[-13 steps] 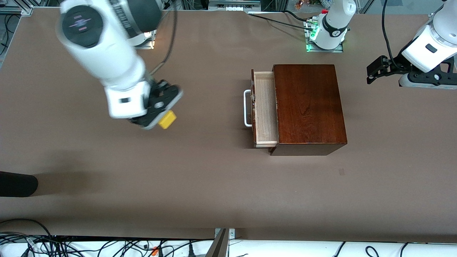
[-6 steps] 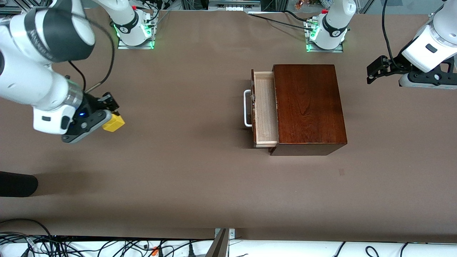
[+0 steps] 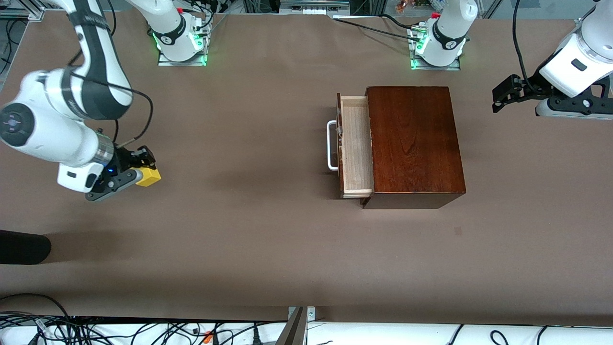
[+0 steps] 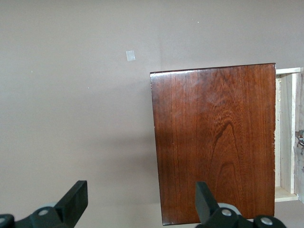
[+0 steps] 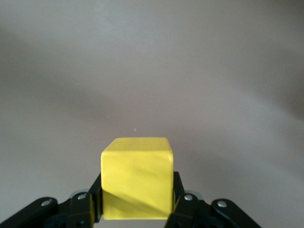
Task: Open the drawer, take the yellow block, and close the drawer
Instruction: 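Lower the yellow cube onto the table and open the right gripper, then return the right gripper to rest while the left gripper reaches the drawer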
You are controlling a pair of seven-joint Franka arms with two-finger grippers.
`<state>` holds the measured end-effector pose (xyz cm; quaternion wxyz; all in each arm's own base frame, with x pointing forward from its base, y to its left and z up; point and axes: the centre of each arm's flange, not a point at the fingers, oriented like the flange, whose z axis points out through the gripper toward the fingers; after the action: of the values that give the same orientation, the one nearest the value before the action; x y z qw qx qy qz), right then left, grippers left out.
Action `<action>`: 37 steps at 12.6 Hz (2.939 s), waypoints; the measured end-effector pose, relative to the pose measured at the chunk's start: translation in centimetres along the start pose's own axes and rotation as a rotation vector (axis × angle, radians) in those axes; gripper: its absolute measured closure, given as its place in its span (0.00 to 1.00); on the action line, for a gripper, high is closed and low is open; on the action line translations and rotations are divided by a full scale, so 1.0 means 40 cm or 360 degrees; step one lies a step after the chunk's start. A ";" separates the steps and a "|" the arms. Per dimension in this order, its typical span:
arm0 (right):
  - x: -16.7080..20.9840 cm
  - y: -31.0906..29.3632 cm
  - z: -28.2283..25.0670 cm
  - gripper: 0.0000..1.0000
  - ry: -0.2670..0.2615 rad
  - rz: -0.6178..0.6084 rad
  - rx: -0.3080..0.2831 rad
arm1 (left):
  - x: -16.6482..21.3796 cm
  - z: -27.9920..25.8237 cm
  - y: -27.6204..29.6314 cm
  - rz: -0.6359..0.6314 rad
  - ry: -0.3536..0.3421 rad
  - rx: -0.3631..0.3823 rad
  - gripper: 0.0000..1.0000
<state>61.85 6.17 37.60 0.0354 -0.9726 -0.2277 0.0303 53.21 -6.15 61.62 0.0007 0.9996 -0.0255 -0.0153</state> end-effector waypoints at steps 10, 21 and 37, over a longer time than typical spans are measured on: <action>-0.002 0.019 0.354 0.44 -0.0073 0.0668 -0.0025 | 0.000 0.000 -0.005 -0.0005 -0.0001 0.0000 0.00; -0.005 0.017 0.434 0.41 0.0026 0.0701 -0.0061 | -0.035 0.077 0.116 0.0196 -0.0323 -0.0074 0.00; -0.118 -0.089 -0.480 0.00 0.0074 0.0583 -0.0057 | 0.080 0.587 0.947 0.2167 0.0072 -0.0348 0.00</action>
<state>57.49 6.21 57.24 0.0172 -0.9987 -0.0464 0.0096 53.76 -44.17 38.14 0.1114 0.7553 -0.6458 0.0070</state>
